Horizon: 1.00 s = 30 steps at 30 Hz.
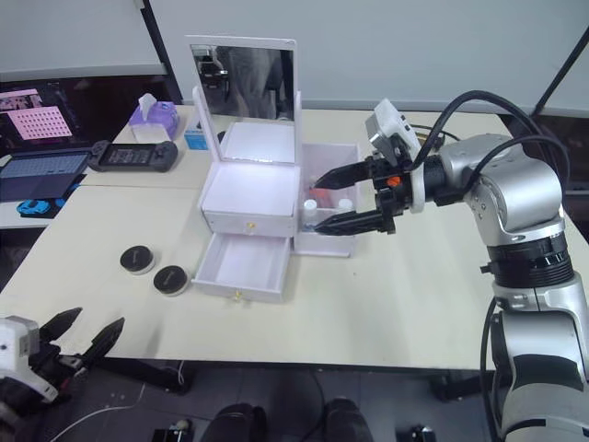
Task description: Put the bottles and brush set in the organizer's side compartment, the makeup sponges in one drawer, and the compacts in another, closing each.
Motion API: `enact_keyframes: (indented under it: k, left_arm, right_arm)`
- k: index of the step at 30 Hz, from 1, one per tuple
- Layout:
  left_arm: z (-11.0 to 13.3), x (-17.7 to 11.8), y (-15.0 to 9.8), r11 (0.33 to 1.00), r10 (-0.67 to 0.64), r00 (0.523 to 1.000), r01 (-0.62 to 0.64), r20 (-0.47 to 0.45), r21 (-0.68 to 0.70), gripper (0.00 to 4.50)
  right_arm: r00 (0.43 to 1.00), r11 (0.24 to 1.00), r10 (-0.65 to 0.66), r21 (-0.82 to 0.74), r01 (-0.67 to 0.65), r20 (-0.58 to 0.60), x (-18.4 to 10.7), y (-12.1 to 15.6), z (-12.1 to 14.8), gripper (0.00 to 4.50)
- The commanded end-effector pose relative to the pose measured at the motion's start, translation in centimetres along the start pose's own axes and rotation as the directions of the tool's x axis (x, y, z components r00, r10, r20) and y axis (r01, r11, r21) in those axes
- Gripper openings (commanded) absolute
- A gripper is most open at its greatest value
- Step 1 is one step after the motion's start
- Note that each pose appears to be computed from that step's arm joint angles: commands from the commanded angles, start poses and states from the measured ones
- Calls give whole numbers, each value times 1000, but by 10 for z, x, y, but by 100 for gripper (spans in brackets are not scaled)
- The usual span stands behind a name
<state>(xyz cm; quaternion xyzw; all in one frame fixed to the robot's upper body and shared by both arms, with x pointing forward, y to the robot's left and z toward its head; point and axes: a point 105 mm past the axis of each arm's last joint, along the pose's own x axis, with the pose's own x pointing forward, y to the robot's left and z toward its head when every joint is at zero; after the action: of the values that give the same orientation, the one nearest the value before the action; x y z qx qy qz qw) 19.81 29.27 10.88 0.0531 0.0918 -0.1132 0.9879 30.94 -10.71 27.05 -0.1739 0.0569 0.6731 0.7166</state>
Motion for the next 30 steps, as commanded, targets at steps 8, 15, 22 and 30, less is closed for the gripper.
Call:
enact_keyframes:
  k: [8,15,22,30]
  left_arm:
    - [9,37,12,992,-97,987,106,-129,64,447]
    - [9,52,15,989,-121,984,130,-130,65,447]
    - [-2,56,15,983,-143,982,156,-122,99,447]
    - [-13,69,5,981,-155,983,165,-98,101,447]
  right_arm:
    - [998,995,-58,-85,57,-6,-27,23,28,450]
    - [994,960,-28,275,58,-109,-56,40,48,450]
    - [988,970,-66,225,96,-140,-57,40,55,450]
    - [978,975,-109,173,140,-177,-57,37,51,450]
